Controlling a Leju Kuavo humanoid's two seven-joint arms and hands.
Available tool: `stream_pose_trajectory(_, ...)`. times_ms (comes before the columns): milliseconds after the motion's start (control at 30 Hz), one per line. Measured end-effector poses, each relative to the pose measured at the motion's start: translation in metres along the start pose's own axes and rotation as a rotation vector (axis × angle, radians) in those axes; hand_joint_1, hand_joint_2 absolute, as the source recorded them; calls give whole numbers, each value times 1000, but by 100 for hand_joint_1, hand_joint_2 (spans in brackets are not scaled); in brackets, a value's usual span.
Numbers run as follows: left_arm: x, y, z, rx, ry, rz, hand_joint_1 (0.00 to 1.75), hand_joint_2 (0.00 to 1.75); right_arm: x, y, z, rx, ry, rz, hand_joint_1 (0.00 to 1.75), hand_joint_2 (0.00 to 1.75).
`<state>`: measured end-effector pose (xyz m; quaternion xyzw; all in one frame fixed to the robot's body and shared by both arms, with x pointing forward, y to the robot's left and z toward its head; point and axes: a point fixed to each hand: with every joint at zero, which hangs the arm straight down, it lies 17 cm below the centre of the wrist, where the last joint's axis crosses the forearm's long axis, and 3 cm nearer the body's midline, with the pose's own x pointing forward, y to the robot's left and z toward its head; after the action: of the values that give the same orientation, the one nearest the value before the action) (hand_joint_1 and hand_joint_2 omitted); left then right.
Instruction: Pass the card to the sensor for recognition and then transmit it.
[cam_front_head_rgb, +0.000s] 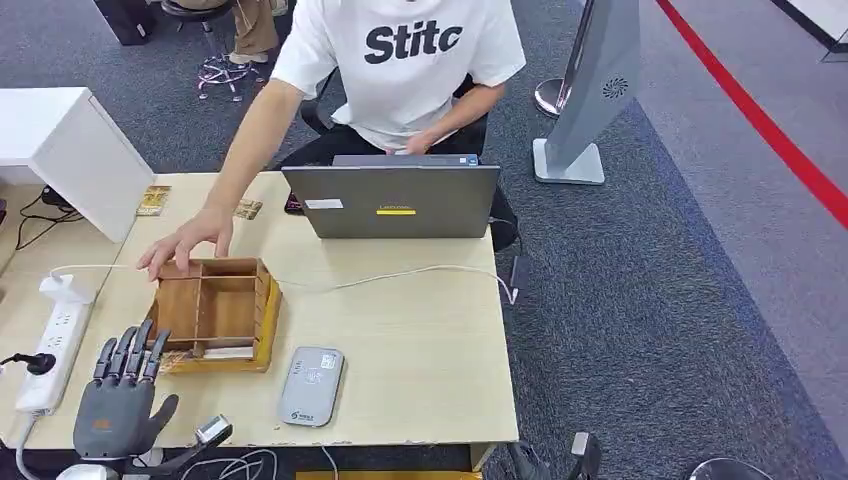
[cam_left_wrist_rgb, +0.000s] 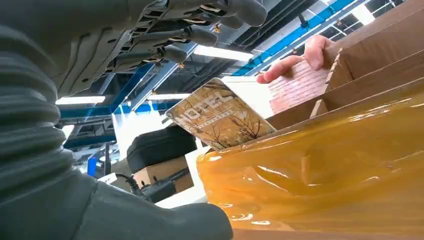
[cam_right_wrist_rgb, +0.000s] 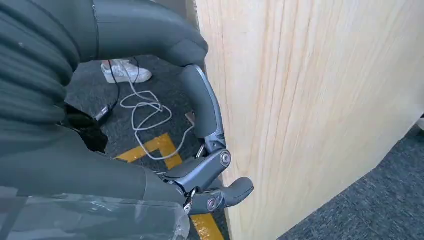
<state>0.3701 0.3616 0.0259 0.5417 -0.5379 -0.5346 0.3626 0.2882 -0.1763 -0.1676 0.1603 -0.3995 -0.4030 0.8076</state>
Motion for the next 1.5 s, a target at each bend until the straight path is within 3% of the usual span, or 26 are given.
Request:
stream_pose_trajectory(700,-6,14,-25,45,22,-11,0,175,-2,1,0,1,10,4,0,175)
stream_pose_trajectory(733,-5,13,-25,44,21,-12,19,175,-2,1,0,1,10,4,0,175)
stream_pose_trajectory(767,-5,13,-25,44,22,-11,175,175,-2,1,0,1,10,4,0,175)
stream_pose_trajectory(1500,-9,9,-29,38,25,-1,175,175,-3,1,0,2,13,16,0,175)
